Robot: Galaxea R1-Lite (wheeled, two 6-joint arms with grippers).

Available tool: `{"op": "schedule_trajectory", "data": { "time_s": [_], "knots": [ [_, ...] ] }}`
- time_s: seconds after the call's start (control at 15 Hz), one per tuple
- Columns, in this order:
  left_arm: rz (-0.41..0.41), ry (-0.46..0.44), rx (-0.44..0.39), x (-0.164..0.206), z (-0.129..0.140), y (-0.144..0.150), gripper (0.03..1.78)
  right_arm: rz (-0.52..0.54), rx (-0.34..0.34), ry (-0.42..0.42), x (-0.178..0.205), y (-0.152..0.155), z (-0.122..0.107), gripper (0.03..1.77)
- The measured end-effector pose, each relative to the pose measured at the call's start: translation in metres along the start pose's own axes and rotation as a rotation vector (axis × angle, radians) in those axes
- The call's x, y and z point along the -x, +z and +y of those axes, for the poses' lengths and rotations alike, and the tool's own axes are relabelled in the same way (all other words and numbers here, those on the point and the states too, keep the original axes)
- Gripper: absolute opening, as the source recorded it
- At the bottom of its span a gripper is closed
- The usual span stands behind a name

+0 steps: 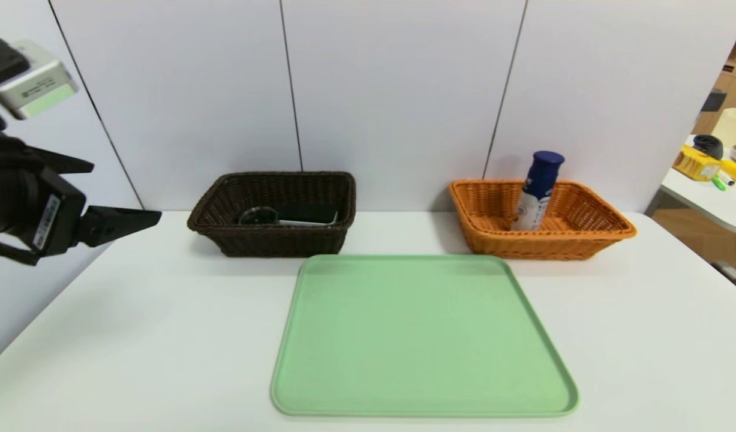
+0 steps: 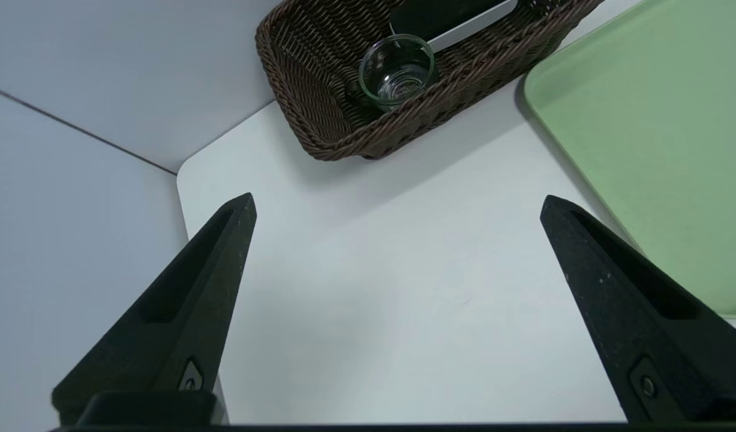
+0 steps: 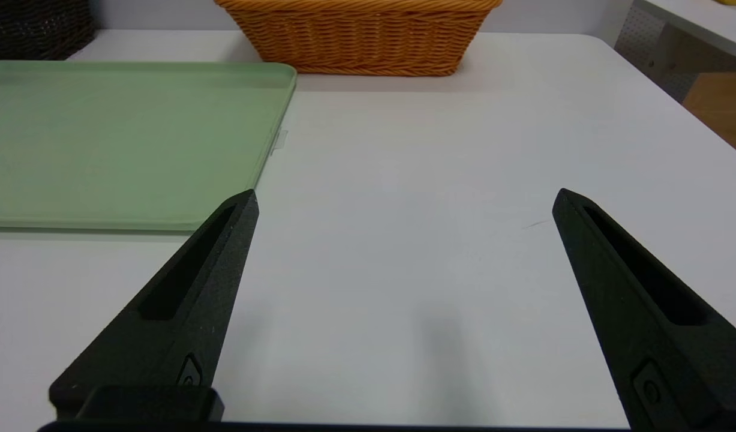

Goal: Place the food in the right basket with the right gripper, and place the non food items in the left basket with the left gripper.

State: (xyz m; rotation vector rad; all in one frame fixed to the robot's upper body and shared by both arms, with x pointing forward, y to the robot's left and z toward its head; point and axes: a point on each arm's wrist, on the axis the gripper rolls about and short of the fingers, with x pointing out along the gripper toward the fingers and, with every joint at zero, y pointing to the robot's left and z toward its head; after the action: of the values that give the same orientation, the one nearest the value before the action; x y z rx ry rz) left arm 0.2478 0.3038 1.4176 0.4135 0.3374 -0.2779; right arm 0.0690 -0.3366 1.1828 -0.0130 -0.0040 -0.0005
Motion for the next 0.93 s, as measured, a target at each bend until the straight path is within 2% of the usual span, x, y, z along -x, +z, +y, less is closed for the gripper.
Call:
{"op": "schedule_trajectory", "data": {
  "time_s": [0.33,0.6,0.93],
  "knots": [
    [-0.181,0.059,0.113,0.041,-0.028,-0.065,1.69,0.000,0.000,0.000,0.000,0.000,0.000,1.69],
    [-0.379,0.122,0.118,0.076,-0.040,-0.093,1.69,0.000,0.000,0.000,0.000,0.000,0.000,1.69],
    [-0.505,0.172,0.107,0.110,-0.056,-0.130,1.69,0.000,0.000,0.000,0.000,0.000,0.000,1.69]
  ]
}}
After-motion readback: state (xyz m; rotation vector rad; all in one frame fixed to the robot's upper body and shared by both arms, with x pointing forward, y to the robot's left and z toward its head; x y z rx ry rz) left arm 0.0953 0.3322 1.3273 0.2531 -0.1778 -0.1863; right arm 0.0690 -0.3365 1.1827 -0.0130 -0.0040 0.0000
